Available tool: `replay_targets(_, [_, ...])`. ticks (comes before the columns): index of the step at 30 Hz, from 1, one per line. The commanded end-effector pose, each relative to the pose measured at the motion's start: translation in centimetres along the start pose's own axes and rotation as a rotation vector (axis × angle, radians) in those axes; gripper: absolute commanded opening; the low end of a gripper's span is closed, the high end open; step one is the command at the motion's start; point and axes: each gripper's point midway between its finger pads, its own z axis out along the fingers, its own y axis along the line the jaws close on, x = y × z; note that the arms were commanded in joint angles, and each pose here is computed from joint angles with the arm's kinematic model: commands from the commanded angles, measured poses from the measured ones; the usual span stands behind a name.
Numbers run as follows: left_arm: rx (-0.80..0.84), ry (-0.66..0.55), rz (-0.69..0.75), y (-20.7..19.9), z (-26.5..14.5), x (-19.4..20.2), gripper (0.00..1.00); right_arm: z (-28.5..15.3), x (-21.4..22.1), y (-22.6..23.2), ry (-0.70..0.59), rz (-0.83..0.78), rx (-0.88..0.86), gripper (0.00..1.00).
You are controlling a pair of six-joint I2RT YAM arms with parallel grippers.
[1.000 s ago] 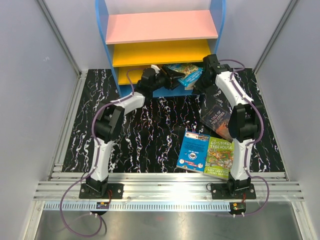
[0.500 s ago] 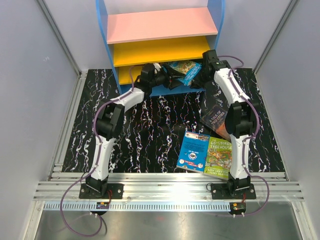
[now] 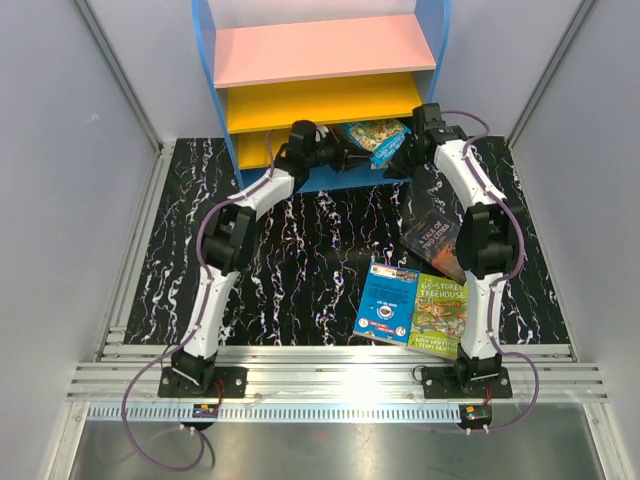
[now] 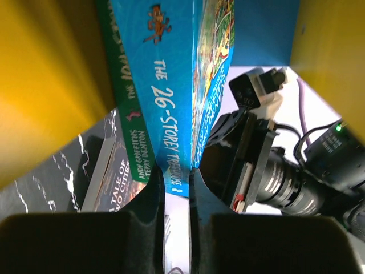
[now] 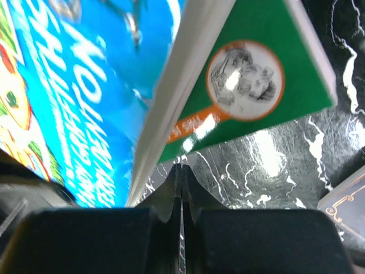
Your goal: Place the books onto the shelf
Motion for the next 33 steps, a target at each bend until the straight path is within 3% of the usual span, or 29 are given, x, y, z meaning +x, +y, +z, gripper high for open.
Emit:
replay_targets(1, [0.064,0.018,0.126,-3.1,0.1,-0.9,0.00,-4.0,-3.6,3.3,-0.154,-0.095,-0.155,0.00])
replay_targets(8, [0.171,0.114,0.115,-3.3,0.7,-0.7,0.00,-5.5,-3.3,3.1,-0.166,-0.106,-0.161,0.00])
replay_targets(10, [0.195,0.172,0.085,-3.2,0.9,0.0,0.04,-5.3,-3.4,3.0,-0.162,-0.102,-0.161,0.00])
replay_targets(12, [0.221,0.203,0.082,-3.0,1.0,0.1,0.21,-5.0,-3.3,3.0,-0.152,-0.089,-0.164,0.00])
replay_targets(14, [0.224,0.206,0.067,-2.5,0.9,-0.1,0.49,-4.6,-3.1,3.1,-0.140,-0.086,-0.174,0.00])
replay_targets(15, [0.224,0.203,0.066,-2.7,0.7,-0.1,0.70,-4.5,-3.0,3.1,-0.136,-0.086,-0.175,0.00])
replay_targets(17, [0.235,0.175,0.086,-3.1,0.0,-0.9,0.87,-4.4,-2.9,3.1,-0.131,-0.080,-0.179,0.00])
replay_targets(18, [0.210,0.159,0.063,-1.9,-0.2,-1.1,0.90,-4.3,-2.9,3.0,-0.127,-0.078,-0.178,0.00])
replay_targets(22, [0.224,0.108,0.085,-3.5,-2.6,-2.5,0.99,-4.4,-2.8,3.2,-0.130,-0.075,-0.190,0.00])
replay_targets(33, [0.150,0.015,0.109,-3.3,-7.9,-3.3,0.99,-6.9,-2.2,4.6,-0.135,-0.050,-0.261,0.00])
